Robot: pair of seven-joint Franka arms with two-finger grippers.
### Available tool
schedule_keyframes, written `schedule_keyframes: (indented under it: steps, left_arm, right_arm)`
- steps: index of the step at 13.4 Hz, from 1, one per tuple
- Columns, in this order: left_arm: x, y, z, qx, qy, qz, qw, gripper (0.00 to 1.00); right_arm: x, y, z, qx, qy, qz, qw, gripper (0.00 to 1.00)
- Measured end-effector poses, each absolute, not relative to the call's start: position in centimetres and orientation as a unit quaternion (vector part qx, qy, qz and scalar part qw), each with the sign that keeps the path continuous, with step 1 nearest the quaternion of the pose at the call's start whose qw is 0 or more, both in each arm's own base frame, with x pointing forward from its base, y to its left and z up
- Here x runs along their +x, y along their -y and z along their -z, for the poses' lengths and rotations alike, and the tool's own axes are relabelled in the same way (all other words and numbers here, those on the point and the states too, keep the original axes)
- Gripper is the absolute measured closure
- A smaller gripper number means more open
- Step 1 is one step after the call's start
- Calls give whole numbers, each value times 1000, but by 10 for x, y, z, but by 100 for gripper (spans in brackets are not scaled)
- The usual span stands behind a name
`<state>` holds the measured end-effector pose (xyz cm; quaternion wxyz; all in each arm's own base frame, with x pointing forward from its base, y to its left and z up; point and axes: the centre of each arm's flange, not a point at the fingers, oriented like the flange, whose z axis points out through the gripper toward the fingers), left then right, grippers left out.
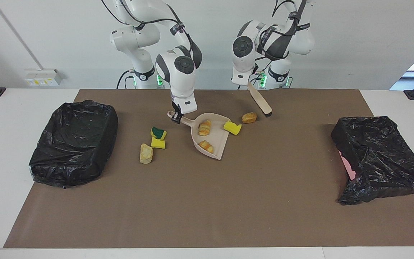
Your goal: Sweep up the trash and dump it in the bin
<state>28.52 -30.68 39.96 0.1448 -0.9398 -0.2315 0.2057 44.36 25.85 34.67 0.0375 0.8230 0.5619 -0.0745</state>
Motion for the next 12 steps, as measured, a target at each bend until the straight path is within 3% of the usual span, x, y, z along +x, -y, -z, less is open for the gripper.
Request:
schedule_keyframes:
  steps: [7, 12]
  left_arm:
    - [304, 323, -365, -932, 319, -172, 16, 74]
    - [306, 338, -356, -970, 187, -152, -24, 74]
  right_arm:
    - [444, -258, -347, 823, -562, 74, 38, 67]
    - [444, -258, -347, 823, -562, 74, 38, 67]
